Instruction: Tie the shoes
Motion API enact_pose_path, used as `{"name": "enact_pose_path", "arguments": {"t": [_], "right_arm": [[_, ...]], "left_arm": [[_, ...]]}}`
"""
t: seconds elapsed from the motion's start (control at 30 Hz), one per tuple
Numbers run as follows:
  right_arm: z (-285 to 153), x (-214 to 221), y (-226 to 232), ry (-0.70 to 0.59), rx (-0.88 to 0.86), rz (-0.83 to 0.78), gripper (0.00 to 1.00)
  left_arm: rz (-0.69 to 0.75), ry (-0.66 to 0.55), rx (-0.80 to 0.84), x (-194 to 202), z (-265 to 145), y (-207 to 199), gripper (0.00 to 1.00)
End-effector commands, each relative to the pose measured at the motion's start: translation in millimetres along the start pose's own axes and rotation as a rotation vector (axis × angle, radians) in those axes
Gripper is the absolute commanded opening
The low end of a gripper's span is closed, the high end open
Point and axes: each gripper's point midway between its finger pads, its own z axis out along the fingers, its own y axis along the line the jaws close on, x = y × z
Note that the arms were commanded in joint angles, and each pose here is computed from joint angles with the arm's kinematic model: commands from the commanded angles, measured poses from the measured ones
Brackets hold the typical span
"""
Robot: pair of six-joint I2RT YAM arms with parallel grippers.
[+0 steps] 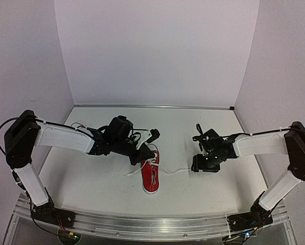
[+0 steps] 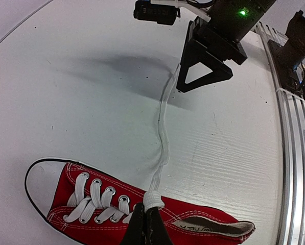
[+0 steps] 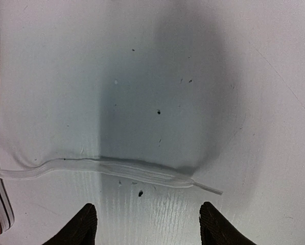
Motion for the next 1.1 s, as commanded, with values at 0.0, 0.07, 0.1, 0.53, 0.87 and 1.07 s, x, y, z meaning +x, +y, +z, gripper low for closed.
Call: {"name": "enact_pose_path", "arguments": {"t": [0.0, 0.07, 0.1, 0.53, 0.87, 1.07], "right_arm": [[7.2, -10.3, -3.7, -0.019, 0.054, 0.085, 0.69], [14.5, -9.3, -4.0, -0.012, 0.06, 0.108, 0.71], [17.9, -9.5, -3.7, -0.011, 0.061, 0.115, 0.71], [55.2, -31.6, 25.5, 0.002, 0.002, 0.147, 0.6], [75.5, -30.0, 3.0, 0.005, 0.181, 0.087, 0.32], [81.9, -21.9, 2.5, 0.032, 0.17, 0.075, 0.0]], "left_arm": [[0.028, -0.033, 0.013, -7.2, 2.3, -4.1, 0.0], [0.034, -0.029, 0.014, -5.8, 3.6, -4.6, 0.0], [0.035, -0.028, 0.014, -5.8, 4.3, -4.7, 0.0], [0.052, -0.029, 0.012, -4.1, 4.2, -6.7, 0.0], [0.102, -0.048, 0.008, -3.8, 0.7, -9.9, 0.0], [0.153, -0.039, -0.003, 1.9, 3.5, -11.5, 0.0]]}}
